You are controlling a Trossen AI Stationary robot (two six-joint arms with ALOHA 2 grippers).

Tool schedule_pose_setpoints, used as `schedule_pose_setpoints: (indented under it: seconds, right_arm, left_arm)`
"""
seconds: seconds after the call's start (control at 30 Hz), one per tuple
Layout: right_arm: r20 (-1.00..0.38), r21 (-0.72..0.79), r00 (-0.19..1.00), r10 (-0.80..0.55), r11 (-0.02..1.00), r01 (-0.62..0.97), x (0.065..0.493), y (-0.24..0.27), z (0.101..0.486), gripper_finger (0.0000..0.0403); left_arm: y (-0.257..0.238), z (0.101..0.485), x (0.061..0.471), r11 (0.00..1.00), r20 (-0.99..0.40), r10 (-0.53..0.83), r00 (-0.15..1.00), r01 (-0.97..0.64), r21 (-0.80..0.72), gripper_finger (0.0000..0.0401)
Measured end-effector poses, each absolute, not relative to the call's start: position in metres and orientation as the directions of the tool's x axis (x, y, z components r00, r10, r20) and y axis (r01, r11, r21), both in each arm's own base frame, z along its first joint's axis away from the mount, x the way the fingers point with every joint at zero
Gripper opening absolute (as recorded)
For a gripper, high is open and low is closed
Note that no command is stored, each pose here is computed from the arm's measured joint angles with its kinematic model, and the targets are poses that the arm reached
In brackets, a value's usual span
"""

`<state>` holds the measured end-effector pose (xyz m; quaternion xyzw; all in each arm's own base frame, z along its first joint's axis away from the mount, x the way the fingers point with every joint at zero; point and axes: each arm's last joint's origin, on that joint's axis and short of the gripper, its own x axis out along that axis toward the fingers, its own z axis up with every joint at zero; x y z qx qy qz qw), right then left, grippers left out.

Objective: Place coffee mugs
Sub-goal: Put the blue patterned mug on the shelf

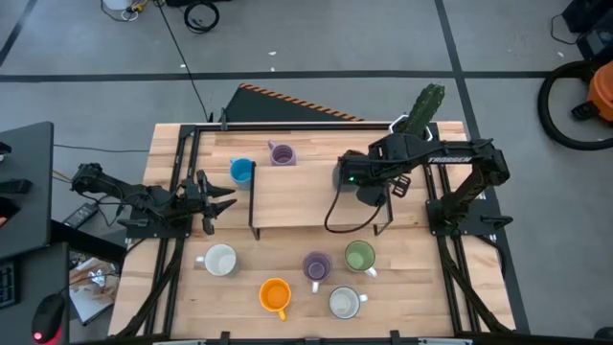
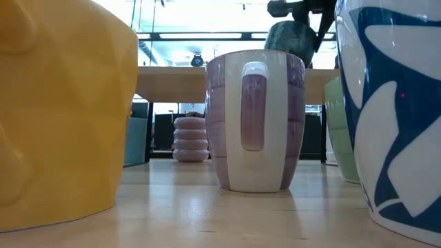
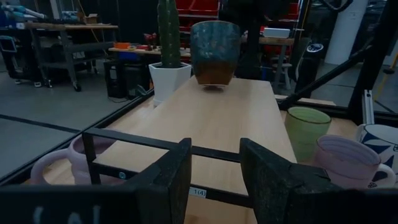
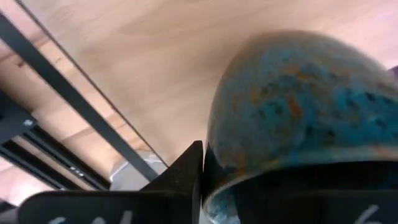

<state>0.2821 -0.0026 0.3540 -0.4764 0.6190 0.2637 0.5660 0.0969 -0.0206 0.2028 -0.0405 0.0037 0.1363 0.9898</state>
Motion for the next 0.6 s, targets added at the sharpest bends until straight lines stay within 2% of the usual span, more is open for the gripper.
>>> schedule_pose_setpoints:
  seconds: [0.2, 0.6]
  right_arm:
    - [-0.929, -0.298, 0.159, -0.334, 0.424, -0.855, 0.2876, 0.0012, 0.3556, 0.0101]
    - [-0.92, -0.331, 0.192, -0.342, 0.416, -0.847, 0.2904, 0.0052, 0.3563, 0.0141]
  left_arm:
    - [-0.0206, 0.2029, 0.0969, 0.96, -0.018, 0.269, 0.963, -0.27, -0.08, 0.0141]
    - [-0.0206, 0.2029, 0.0969, 0.96, -0.018, 0.269, 0.963, -0.269, -0.08, 0.0141]
